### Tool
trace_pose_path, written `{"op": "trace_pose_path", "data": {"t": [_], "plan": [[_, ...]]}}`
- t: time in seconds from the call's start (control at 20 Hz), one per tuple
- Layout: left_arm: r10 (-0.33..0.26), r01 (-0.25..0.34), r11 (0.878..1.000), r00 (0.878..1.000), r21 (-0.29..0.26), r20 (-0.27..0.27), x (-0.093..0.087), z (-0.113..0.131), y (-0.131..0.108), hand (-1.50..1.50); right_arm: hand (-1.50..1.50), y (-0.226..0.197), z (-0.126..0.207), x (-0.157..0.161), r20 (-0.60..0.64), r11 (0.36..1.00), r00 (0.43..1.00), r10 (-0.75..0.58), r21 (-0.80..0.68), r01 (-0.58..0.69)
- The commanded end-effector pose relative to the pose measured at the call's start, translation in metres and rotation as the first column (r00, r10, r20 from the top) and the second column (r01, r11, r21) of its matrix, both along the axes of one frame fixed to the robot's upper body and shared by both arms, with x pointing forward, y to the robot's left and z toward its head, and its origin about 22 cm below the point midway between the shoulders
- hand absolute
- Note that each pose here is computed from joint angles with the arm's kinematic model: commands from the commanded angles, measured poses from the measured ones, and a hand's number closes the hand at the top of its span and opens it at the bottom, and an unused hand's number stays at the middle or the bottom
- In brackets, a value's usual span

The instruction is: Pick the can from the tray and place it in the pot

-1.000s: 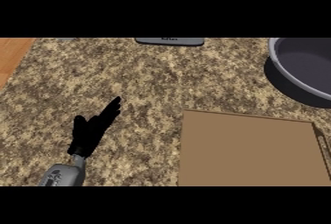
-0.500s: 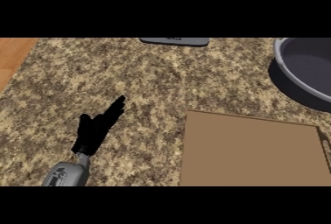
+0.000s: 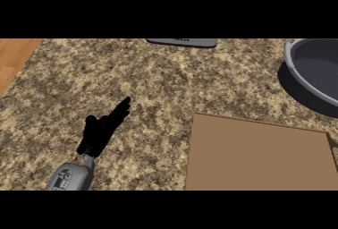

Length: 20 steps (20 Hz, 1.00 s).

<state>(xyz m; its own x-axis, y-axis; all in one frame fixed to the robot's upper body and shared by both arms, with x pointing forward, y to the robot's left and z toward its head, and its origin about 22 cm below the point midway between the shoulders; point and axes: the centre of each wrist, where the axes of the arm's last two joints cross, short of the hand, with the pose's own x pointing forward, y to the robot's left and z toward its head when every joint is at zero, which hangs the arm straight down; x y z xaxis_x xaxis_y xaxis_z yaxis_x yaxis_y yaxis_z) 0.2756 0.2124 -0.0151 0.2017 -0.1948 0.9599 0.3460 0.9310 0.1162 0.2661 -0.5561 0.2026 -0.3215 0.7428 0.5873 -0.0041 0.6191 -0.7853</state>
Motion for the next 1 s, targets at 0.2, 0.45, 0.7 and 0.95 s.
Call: {"op": "trace_pose_path", "data": {"t": [0.2,0.45,0.7,0.95], "plan": [[-0.015,0.015,1.000,1.000,0.009,-0.006,-0.004,-0.008,-0.007,0.00,1.50,0.037,-0.013,0.051,-0.062,0.974,0.984,0.169,-0.145,-0.176],[0.018,-0.018,1.000,1.000,0.007,0.004,0.005,-0.002,0.002,0.00,1.50,0.056,-0.019,0.071,-0.026,0.886,0.992,0.126,-0.447,-0.124],[0.013,-0.013,1.000,1.000,0.007,-0.022,-0.001,-0.001,0.000,0.00,1.50,0.078,-0.047,0.094,-0.120,0.801,0.990,0.076,-0.584,-0.132],[0.020,-0.020,1.000,1.000,0.014,-0.004,0.007,0.006,0.000,0.00,1.50,0.096,-0.088,0.105,-0.383,0.775,0.918,-0.106,-0.610,-0.165]]}}
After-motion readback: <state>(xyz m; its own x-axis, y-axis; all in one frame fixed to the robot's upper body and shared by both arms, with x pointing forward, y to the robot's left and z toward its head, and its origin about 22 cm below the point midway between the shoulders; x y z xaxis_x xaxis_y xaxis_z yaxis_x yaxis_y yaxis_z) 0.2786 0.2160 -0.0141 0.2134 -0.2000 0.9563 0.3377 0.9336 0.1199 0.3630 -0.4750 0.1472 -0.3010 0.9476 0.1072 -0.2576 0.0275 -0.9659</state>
